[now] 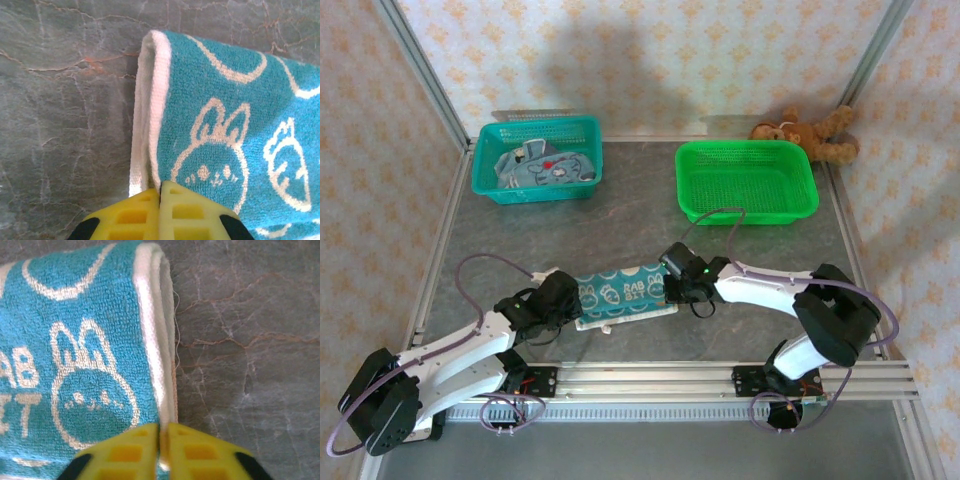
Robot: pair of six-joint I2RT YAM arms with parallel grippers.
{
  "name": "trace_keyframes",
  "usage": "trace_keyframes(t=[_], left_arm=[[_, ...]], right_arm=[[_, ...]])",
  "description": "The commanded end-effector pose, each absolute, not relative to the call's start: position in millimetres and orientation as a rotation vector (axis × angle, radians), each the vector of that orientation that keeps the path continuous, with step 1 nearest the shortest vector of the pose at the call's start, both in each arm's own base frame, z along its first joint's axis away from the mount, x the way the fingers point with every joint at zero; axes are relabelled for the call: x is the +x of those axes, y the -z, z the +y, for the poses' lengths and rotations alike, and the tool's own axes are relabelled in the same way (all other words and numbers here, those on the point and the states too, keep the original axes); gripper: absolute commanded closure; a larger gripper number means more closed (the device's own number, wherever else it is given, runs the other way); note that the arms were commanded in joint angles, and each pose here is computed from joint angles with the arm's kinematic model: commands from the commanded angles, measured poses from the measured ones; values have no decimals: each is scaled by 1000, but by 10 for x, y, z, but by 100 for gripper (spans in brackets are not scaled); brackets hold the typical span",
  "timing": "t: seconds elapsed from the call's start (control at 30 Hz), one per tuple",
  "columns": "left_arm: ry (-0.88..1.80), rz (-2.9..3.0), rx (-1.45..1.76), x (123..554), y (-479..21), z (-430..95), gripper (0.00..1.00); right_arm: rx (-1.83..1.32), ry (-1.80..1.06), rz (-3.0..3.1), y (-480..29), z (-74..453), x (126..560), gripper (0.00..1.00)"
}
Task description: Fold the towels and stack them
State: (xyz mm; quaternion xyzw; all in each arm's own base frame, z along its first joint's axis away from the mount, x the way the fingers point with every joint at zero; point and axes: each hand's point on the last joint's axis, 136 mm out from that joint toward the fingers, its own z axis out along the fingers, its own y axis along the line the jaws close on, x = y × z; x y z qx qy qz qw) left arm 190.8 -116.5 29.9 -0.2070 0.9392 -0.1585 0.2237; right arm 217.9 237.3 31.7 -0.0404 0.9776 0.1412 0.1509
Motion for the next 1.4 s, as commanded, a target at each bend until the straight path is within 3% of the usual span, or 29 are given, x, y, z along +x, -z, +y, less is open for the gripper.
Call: trace_keyframes(t=[0.0,0.5,0.9,1.37], left_arm=[[452,2578,-576,1903,-348,-1178,100],[556,2562,-678,1777,-847,-1176,100],[629,2599,-737,1629,-936,-1207,100],[668,2742,-837,1332,-450,-1311,100]], right_arm=[[-109,-432,2777,-433,2432,2228,97],[-120,-462,2728,-877,2360,2186,100],[-113,-492,2747,-937,2317,2085,100],[-99,-517,2864,-524,2300,1871,100]])
